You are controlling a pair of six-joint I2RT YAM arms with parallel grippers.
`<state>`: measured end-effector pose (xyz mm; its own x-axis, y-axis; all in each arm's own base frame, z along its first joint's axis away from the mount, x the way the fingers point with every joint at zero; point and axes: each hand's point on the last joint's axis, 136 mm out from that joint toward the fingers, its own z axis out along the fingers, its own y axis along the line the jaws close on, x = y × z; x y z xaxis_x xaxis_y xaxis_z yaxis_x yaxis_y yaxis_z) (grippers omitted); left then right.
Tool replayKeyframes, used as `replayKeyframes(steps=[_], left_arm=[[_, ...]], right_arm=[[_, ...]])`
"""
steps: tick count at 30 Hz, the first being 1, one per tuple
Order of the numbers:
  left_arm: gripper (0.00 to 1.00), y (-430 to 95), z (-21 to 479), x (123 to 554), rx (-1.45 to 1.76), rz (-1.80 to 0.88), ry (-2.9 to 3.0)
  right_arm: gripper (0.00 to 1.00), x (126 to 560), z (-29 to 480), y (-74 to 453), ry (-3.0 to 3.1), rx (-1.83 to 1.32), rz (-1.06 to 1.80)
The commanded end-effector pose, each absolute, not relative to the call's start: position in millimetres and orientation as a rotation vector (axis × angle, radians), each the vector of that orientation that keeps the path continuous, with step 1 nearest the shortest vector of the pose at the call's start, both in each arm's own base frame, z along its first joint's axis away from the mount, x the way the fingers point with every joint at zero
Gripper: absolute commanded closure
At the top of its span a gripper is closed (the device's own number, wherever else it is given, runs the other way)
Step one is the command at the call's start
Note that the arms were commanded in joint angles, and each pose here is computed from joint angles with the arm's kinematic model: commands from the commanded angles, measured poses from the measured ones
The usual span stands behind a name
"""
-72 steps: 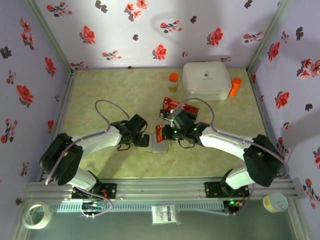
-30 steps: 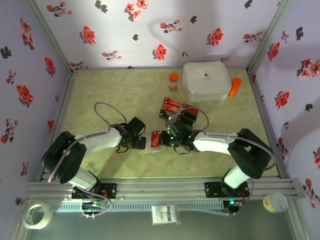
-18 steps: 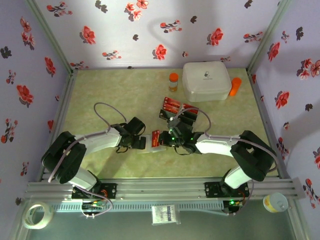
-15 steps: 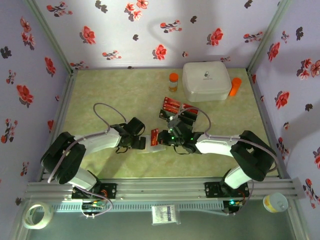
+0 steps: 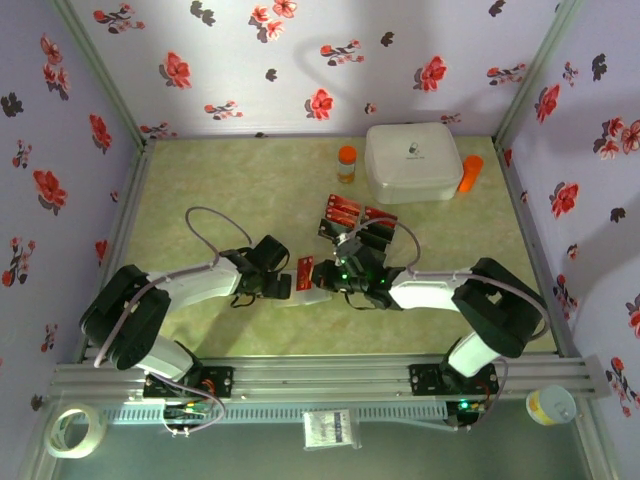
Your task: Put the credit cards into the card holder
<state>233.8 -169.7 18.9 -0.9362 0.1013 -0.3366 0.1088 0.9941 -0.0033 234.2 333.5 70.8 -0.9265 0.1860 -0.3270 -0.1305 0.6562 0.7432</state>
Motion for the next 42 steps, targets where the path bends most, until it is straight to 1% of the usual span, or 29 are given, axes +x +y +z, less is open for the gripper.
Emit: replayKeyframes(steps=[1,18,30,42], left_arm=[[0.0,-148.0,10.0,223.3,0.128,0.075,2.835],[0.0,-149.3,10.7,224.3,0.13,0.073,2.834],[0.0,-150.6,18.2,226.2,0.13,0.065,2.825],[0.0,-145.5,14.5,222.2,0.113,0.081,2.834]], right_arm=[[1.0,236.0,63.3,328.6,2.5,0.081,1.16],[1.0,225.9,46.1,326.9,2.535,0.09,1.192],[1.0,221.7,43.4,326.8,2.547,0.079,1.205],[1.0,220.1,37.9,330.4,2.571,0.071,1.213]])
